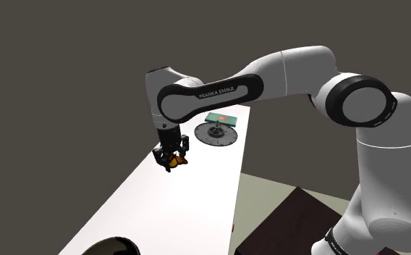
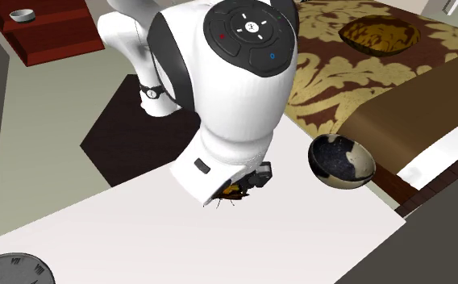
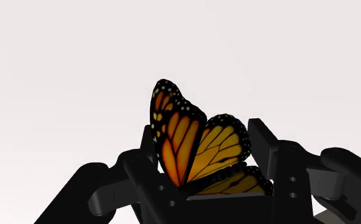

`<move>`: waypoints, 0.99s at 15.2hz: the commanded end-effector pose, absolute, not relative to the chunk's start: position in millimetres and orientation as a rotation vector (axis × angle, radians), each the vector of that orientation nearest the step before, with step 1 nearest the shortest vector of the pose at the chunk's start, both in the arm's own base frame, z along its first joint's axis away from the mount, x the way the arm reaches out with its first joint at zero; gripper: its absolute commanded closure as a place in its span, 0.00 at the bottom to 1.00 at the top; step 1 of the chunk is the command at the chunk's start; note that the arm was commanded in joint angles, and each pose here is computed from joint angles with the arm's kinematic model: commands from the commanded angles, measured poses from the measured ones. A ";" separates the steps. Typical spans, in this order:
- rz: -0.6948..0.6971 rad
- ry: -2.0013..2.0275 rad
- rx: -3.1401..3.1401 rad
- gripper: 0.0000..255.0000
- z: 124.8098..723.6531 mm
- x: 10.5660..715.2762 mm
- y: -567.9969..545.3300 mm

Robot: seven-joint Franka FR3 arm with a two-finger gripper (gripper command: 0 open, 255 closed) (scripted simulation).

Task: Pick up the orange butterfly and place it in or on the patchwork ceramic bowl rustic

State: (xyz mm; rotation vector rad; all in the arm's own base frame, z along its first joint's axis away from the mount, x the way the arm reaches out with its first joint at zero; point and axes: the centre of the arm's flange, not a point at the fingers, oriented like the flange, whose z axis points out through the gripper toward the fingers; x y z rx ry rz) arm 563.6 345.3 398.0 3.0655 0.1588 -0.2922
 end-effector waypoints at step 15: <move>-0.293 0.159 3.065 1.00 409.2 482.4 481.3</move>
